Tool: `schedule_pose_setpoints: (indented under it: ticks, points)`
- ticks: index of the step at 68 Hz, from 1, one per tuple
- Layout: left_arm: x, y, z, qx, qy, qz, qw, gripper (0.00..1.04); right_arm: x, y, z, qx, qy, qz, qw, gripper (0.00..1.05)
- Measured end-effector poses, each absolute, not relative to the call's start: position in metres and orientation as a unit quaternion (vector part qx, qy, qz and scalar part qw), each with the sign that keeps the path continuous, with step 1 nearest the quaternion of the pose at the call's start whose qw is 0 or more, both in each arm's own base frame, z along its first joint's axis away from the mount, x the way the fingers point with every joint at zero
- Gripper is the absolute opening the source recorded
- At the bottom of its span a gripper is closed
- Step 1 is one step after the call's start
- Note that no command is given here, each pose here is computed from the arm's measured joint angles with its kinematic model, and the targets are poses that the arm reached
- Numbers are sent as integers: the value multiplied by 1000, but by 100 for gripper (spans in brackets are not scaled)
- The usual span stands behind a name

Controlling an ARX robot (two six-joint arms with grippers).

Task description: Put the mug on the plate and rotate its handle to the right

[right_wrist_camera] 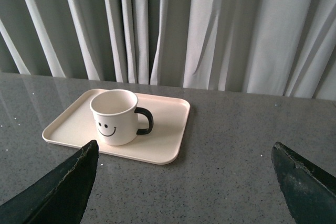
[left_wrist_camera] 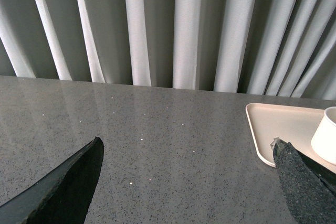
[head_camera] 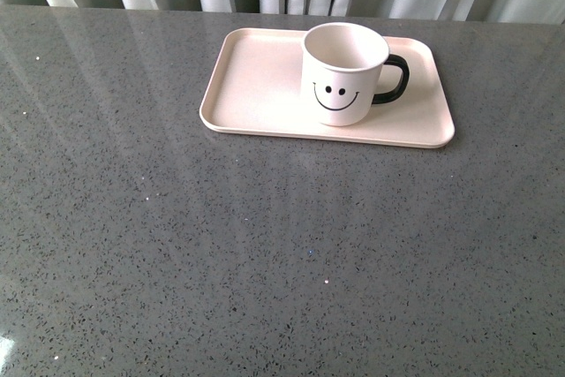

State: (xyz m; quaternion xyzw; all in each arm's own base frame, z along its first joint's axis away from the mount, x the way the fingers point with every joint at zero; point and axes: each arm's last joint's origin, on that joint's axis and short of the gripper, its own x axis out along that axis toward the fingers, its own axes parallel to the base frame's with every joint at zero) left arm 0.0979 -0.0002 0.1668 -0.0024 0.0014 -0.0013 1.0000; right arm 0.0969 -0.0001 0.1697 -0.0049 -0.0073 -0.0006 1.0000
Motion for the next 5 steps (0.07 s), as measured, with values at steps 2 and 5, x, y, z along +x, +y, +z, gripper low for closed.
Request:
schedule_pose_setpoints:
  ticks: [2, 5]
  points:
    - [98, 0, 167, -2, 1, -1, 1000, 95, 97, 0, 170, -5, -7, -1, 1000, 96]
    - [98, 0, 167, -2, 1, -1, 1000, 95, 97, 0, 170, -5, -7, -1, 1000, 96]
